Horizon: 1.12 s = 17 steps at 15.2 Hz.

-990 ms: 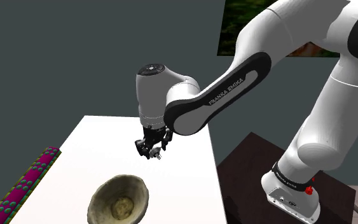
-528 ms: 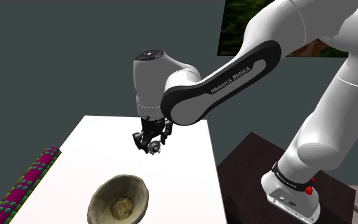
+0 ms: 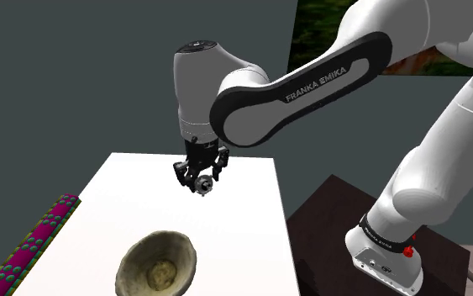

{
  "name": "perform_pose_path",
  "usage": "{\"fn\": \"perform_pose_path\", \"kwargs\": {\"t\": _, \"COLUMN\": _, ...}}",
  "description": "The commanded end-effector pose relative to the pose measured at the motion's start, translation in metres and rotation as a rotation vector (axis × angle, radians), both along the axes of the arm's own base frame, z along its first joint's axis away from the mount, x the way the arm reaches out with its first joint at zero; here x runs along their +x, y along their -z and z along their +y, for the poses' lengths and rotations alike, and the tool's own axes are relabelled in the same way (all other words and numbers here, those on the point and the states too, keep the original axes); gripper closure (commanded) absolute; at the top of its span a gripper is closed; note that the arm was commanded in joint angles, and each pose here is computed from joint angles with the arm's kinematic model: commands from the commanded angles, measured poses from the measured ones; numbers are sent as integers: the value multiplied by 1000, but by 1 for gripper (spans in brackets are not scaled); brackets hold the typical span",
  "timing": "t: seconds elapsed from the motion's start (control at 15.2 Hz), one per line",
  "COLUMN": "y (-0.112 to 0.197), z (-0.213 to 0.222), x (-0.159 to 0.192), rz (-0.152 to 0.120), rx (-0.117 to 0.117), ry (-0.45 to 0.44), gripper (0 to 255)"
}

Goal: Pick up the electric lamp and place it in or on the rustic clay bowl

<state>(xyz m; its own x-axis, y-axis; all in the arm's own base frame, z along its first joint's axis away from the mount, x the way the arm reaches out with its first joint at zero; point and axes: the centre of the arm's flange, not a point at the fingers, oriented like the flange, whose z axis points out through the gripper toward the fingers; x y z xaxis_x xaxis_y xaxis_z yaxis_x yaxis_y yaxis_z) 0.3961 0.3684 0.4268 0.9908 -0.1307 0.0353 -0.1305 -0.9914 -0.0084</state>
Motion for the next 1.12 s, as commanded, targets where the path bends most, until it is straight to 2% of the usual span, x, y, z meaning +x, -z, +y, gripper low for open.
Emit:
{"fn": "perform_pose_path", "kwargs": {"t": 0.0, "y": -10, "z": 0, "x": 0, "rz": 0, "rx": 0, "ry": 0, "gripper": 255}}
{"fn": "perform_pose_path", "kwargs": {"t": 0.13, "y": -17, "z": 0, "x": 0, "rz": 0, "rx": 0, "ry": 0, "gripper": 255}}
{"fn": "perform_pose_path", "kwargs": {"t": 1.06, "y": -5, "z": 174, "x": -61, "rz": 0, "rx": 0, "ry": 0, "gripper": 255}}
